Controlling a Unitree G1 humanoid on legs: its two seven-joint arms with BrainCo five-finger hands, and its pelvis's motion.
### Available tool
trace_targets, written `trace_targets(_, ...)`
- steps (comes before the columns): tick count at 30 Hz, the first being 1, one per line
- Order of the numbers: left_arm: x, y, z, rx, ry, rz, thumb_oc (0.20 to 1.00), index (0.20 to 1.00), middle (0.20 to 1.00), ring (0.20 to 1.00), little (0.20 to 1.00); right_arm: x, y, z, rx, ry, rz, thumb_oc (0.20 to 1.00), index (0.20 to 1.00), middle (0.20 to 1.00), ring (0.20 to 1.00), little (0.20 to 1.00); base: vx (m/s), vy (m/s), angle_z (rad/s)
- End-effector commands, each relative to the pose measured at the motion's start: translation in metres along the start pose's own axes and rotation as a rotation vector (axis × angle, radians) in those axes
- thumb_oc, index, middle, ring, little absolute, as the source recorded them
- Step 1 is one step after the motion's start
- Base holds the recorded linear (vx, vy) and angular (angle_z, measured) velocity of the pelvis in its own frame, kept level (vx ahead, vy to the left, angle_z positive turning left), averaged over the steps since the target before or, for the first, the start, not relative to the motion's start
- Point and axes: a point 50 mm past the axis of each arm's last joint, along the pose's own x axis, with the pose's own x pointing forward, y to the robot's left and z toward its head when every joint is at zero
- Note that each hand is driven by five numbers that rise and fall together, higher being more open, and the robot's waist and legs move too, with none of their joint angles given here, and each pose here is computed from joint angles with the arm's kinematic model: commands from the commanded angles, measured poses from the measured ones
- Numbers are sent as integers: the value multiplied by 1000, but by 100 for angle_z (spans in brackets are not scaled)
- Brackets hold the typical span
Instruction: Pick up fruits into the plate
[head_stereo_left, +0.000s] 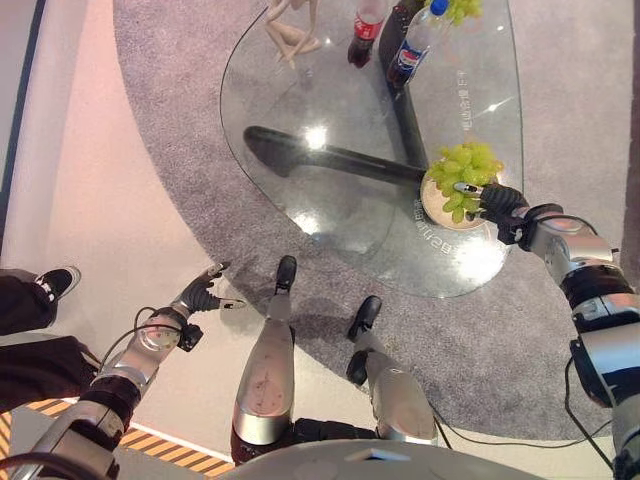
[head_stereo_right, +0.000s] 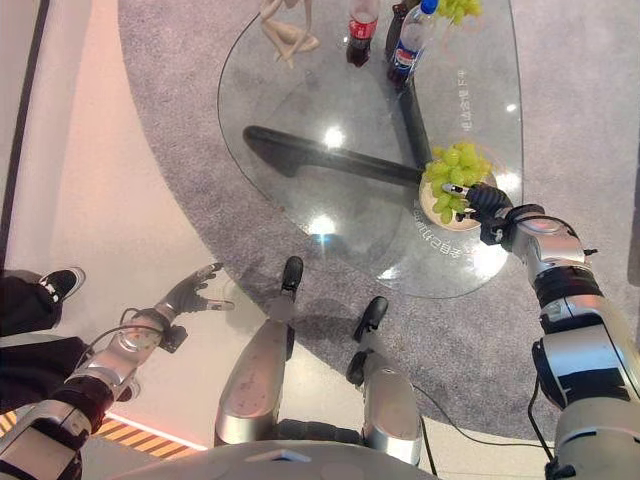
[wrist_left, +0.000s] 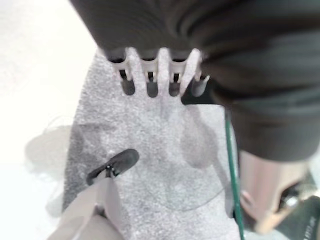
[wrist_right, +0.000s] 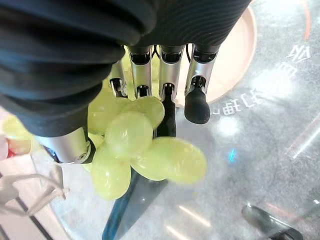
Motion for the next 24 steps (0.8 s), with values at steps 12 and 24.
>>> trace_targets(12, 7, -25, 20, -88, -107, -34, 1000, 1000, 1000, 1000, 1000, -21, -54, 43, -190, 92, -314, 200, 200, 200, 200, 200, -7, 40, -2)
trace_targets(24, 7, -29, 23, -97, -113, -45, 1000, 1000, 1000, 1000, 1000, -33, -72, 24, -114, 162, -416, 200, 200, 200, 200, 200, 2, 1, -2)
